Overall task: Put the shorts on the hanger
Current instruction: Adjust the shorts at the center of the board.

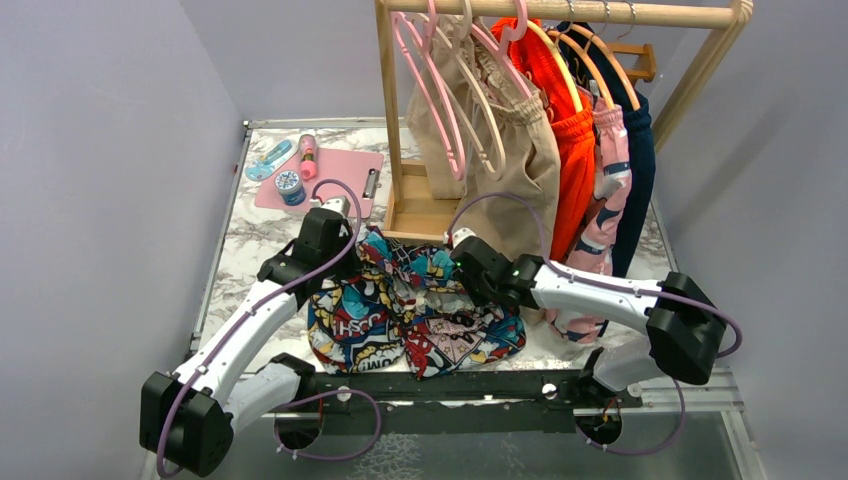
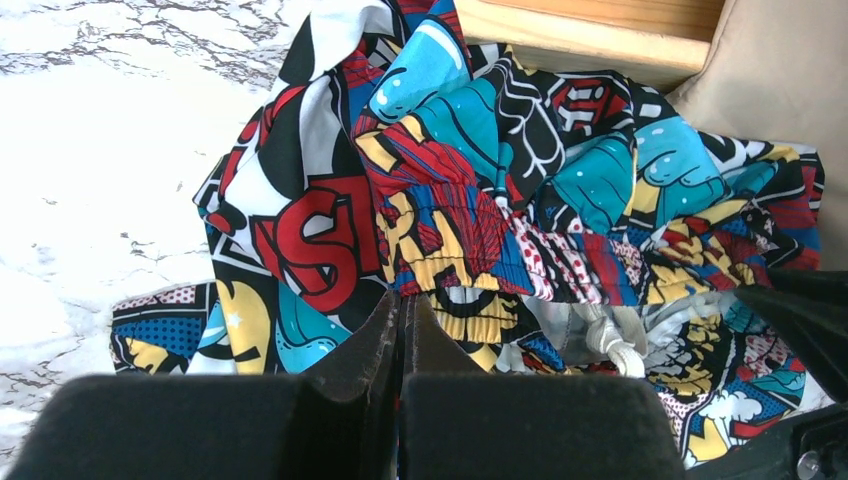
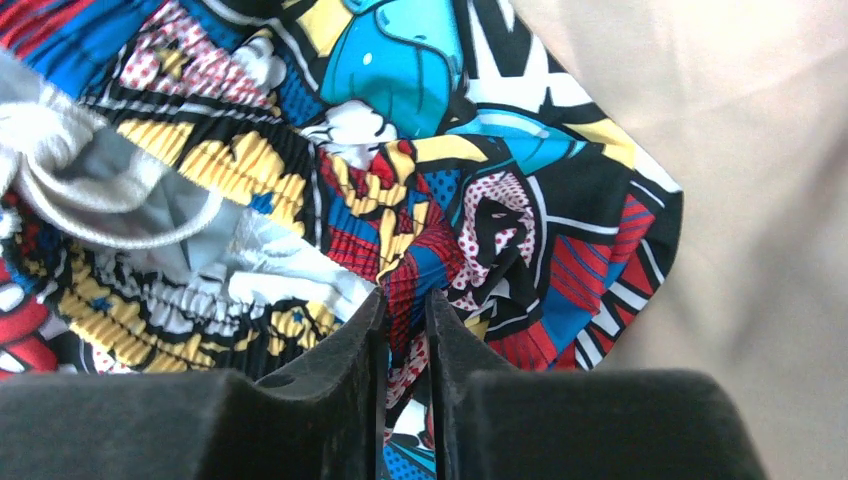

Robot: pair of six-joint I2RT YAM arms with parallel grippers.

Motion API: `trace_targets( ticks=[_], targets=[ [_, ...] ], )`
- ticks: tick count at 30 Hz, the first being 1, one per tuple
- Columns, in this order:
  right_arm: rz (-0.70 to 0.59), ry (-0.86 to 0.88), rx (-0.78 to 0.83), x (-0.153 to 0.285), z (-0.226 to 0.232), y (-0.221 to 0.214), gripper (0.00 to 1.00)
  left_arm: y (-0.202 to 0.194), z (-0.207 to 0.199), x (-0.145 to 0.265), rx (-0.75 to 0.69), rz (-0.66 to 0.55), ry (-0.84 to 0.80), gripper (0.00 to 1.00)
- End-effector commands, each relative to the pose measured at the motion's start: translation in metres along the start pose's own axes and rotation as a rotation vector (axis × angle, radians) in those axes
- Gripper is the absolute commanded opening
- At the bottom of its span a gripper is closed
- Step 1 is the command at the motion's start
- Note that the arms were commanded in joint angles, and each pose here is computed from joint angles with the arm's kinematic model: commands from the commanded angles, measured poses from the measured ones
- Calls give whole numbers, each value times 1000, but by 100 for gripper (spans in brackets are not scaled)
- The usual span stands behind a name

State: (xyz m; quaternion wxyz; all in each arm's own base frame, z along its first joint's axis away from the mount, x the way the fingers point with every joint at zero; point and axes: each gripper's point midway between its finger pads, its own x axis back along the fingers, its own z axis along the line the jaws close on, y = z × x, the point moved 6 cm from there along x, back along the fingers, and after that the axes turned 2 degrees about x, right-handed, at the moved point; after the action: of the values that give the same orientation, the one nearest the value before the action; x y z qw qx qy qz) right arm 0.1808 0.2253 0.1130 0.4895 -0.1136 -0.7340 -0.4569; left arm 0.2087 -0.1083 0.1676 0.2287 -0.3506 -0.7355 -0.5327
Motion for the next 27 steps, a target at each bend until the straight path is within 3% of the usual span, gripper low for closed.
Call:
trace_targets(
  ticks=[1,3,9,19,21,25,27],
  targets=[
    [-81,-118,-69,3,-9,22,10,-2,-4,2,-21,7,-38,0],
    [-90,-164,-101,3,-13,25,1,-3,-5,2,-24,14,-45,0],
    [-127,-313,-206,6,-28,33,1,-5,-6,-2,-33,33,-66,0],
    [-5,-332,-255,-14,-29,13,1,-18,-1,-20,-25,93,-44,0],
    [-19,-285,-251,-8,-26,16,8,-19,0,-20,-30,92,-40,1],
    [-58,-175,-228,11,-21,24,34,-17,0,-18,-35,76,-38,15],
    [-71,-142,-217,21,-20,28,39,-16,-1,-17,-34,74,-42,23]
  ],
)
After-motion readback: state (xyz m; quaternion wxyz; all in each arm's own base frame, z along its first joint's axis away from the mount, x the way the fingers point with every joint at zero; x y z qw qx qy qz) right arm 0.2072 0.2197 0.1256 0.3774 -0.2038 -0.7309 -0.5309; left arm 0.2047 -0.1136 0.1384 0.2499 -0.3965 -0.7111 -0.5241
